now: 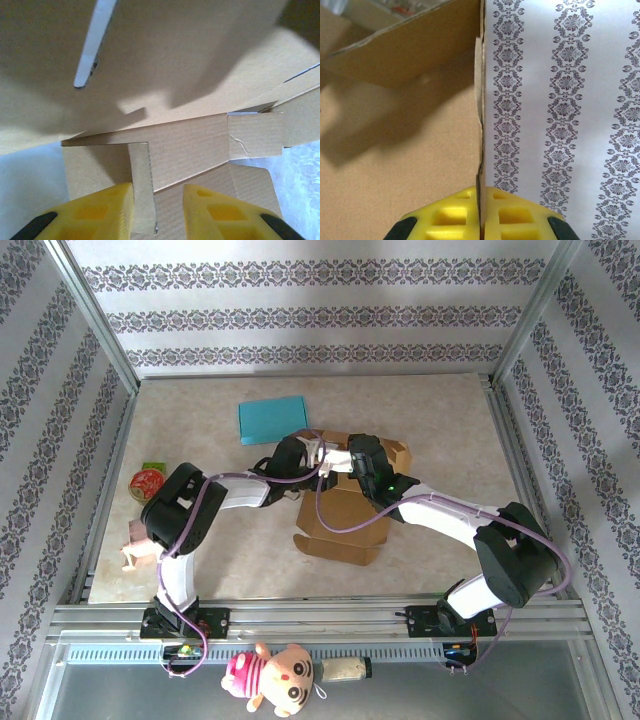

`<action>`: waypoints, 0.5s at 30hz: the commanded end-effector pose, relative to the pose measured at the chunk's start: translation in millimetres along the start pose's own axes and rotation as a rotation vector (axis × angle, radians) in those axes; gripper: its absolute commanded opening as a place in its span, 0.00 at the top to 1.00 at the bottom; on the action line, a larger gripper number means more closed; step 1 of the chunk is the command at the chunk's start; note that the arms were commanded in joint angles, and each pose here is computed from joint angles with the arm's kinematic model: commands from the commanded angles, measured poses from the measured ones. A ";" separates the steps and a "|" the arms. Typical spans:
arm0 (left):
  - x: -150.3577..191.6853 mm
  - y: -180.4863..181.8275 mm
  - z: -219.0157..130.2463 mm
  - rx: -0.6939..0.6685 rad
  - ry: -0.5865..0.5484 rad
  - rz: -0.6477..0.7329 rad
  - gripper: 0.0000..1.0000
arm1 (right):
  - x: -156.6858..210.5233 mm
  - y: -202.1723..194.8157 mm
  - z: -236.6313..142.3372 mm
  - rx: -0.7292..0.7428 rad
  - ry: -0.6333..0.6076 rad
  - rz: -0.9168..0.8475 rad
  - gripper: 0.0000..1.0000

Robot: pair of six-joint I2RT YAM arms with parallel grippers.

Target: Fold the paper box

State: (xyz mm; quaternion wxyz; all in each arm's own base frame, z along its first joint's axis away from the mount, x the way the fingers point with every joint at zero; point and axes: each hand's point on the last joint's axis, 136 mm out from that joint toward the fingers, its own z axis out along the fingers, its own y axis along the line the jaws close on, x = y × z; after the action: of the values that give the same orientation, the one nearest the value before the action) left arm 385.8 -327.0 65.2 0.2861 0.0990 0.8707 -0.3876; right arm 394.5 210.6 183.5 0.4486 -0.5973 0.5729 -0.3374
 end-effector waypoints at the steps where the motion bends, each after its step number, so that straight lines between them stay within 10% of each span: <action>1: 17.1 0.0 14.9 0.026 0.038 -0.027 0.66 | -5.2 -13.1 -2.0 0.026 -0.022 0.047 0.93; 10: 2.8 -7.0 -4.8 -0.010 -0.012 0.044 0.65 | -4.3 -15.0 -3.1 0.032 -0.021 0.044 0.93; 15: -37.3 -3.4 -65.4 -0.202 -0.145 0.193 0.44 | -3.5 -15.1 -3.0 0.032 -0.021 0.040 0.93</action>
State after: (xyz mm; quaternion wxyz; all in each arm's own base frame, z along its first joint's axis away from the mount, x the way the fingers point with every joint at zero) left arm 379.5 -307.6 86.0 0.3266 0.1081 0.8747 -0.3413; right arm 393.6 210.0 181.2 0.4443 -0.6003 0.5736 -0.3366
